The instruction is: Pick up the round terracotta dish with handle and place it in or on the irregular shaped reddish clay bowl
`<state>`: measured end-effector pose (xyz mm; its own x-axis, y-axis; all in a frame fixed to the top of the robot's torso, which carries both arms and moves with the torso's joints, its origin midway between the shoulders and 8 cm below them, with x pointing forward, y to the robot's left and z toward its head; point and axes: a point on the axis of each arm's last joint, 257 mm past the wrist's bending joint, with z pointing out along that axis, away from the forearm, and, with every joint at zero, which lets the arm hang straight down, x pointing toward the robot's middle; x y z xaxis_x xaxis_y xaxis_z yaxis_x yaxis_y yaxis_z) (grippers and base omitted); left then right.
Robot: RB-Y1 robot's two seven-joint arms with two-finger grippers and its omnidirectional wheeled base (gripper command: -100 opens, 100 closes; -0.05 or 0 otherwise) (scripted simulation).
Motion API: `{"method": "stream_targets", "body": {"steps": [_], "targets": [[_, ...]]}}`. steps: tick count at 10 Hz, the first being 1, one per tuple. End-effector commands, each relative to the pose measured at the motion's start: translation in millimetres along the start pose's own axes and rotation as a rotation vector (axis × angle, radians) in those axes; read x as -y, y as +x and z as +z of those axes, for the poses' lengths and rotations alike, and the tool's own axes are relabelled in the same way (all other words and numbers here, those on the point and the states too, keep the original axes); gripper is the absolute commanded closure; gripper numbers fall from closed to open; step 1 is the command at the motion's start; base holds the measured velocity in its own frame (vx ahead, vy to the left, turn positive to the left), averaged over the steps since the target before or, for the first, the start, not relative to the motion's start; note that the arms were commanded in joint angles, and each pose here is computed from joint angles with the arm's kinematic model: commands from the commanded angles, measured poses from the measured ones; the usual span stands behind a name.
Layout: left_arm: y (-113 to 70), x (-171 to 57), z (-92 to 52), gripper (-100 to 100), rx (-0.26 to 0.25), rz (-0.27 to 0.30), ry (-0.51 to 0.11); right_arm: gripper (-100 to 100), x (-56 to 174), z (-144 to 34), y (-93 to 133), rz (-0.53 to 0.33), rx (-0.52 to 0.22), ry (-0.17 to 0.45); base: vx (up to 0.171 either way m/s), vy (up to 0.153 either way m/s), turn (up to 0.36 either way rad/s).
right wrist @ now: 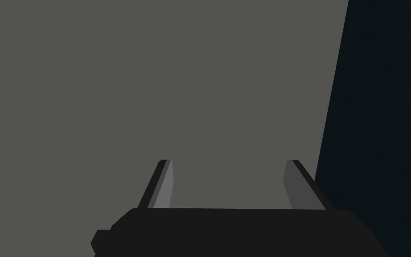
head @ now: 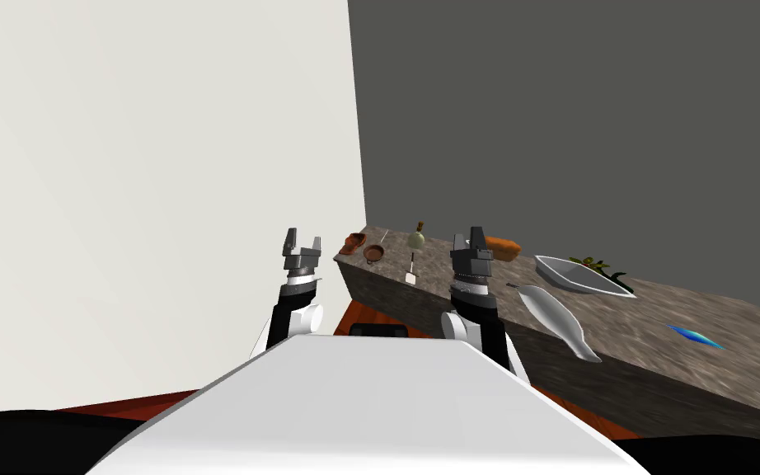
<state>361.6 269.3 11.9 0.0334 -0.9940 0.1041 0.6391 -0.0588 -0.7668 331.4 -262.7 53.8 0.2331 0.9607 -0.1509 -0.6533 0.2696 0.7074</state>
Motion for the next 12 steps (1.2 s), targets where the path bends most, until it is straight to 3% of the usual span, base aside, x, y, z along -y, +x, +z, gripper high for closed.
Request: {"method": "stream_targets", "body": {"steps": [1, 6, 12], "targets": [[3.1, -4.4, 0.7, -100, -0.026, 0.002, -0.019, 0, 0.0, 0.0, 0.0, 0.000, 0.000, 0.000, -0.010, 0.003, -0.010], [13.4, -34.5, 4.3, -100, -0.090, -0.046, -0.141, 0, 0.0, 0.0, 0.0, 0.000, 0.000, 0.000, -0.038, 0.012, -0.028], [19.7, -64.3, 4.4, -100, -0.098, -0.115, -0.263, 0, 0.0, 0.0, 0.0, 0.000, 0.000, 0.000, -0.044, 0.013, -0.020]]}}
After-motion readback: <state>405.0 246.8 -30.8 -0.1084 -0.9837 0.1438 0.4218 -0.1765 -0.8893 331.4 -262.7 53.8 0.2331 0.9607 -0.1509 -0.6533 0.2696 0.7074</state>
